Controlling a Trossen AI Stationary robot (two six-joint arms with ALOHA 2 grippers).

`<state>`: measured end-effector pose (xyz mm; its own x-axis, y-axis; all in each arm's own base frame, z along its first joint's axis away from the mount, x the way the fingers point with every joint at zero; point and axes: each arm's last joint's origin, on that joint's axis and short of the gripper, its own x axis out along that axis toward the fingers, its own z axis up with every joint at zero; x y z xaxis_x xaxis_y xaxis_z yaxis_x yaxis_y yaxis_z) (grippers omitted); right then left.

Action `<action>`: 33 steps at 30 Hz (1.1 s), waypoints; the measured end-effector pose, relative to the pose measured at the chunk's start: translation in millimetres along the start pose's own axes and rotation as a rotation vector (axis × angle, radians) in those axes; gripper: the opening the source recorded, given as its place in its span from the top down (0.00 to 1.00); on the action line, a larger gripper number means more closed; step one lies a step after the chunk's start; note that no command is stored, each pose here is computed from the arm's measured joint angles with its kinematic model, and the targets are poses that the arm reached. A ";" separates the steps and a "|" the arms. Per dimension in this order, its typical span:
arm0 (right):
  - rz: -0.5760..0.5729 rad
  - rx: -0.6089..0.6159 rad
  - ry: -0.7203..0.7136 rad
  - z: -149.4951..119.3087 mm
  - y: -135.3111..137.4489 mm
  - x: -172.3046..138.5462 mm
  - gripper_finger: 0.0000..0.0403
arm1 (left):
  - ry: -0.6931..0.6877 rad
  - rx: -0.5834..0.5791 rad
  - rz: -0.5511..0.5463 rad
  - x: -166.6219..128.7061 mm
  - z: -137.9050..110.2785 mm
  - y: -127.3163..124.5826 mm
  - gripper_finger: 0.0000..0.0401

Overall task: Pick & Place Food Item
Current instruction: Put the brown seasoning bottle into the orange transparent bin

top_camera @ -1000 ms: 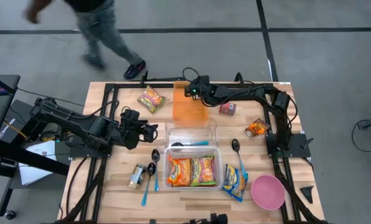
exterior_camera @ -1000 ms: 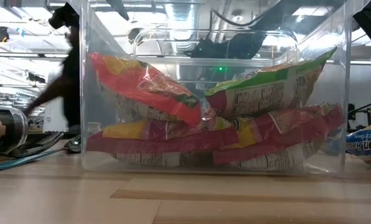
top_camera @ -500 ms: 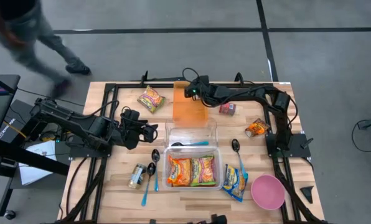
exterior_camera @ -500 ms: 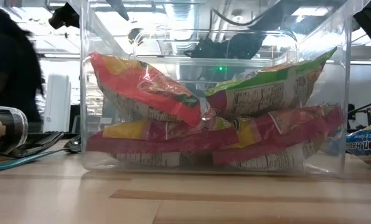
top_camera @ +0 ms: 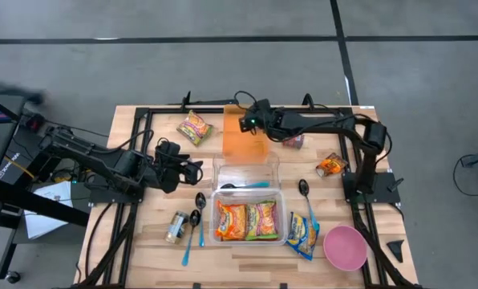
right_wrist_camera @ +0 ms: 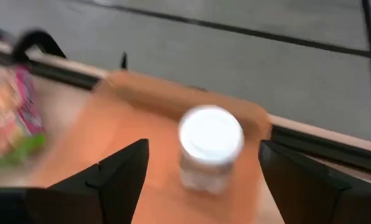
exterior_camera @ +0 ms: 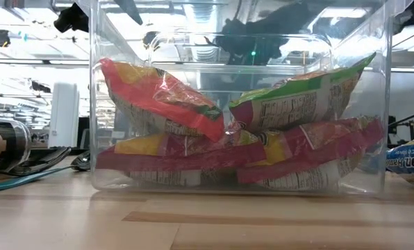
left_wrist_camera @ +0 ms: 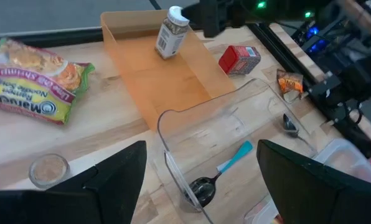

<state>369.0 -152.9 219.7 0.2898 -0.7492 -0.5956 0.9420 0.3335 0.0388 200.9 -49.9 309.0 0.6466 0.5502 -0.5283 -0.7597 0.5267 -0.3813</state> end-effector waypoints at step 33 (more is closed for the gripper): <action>0.283 -0.116 0.111 -75.4 -26.4 -272.5 0.26 | 0.288 0.230 0.111 45.8 19.1 23.5 0.35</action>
<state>252.4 85.6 320.6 0.5111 -0.5528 -0.6582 0.7994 0.5871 0.1276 214.0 0.0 290.4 0.4908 0.4247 -0.7607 -0.7678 0.6236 -0.1472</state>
